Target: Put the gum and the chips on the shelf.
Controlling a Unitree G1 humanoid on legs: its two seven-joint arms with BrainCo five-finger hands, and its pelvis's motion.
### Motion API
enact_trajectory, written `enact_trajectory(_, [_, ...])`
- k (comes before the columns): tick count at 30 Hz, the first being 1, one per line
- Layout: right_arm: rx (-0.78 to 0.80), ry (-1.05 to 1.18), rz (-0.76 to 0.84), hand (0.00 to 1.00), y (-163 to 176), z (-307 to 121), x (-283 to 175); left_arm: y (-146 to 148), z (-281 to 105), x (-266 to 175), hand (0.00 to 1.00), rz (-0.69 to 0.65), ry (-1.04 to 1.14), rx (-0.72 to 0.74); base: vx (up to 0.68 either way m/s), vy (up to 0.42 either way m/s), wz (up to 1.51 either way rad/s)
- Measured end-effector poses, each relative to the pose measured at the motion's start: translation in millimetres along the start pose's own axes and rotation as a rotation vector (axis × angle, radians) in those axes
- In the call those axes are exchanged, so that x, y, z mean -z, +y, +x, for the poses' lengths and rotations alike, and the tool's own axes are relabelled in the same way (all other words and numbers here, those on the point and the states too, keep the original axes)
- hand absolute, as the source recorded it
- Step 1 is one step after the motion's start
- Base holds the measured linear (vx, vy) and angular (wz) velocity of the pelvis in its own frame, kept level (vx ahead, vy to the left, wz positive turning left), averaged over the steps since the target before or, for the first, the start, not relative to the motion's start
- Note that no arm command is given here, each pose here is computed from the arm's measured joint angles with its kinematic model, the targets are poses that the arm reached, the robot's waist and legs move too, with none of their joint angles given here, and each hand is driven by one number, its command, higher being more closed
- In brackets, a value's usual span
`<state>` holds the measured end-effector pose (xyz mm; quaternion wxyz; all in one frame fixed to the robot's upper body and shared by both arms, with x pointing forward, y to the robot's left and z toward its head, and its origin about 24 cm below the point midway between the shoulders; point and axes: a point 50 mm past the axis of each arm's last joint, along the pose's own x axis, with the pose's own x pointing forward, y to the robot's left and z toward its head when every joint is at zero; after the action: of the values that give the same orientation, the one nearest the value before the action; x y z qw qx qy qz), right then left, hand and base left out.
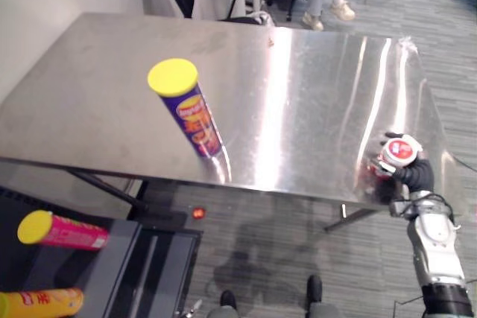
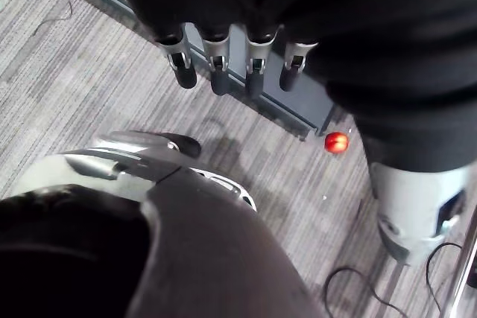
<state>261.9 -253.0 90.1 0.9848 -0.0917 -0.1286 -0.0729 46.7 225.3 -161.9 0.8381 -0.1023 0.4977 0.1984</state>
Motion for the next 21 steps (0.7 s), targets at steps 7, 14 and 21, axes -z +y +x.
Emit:
enact_trajectory(7, [-0.016,-0.022,0.01,1.0,6,-1,-5,0,1,-2,0.0,0.014,-0.004,-0.003,-0.04,-0.021,-0.02])
enact_trajectory(14, [-0.015,-0.112,0.071,1.0,18,-12,-25,-1,2,-5,0.0,0.039,-0.012,-0.012,0.01,-0.001,0.03])
enact_trajectory(21, [0.0,-0.239,0.049,1.0,10,-21,-55,-1,2,-8,0.0,0.059,-0.024,-0.027,-0.01,0.001,0.13])
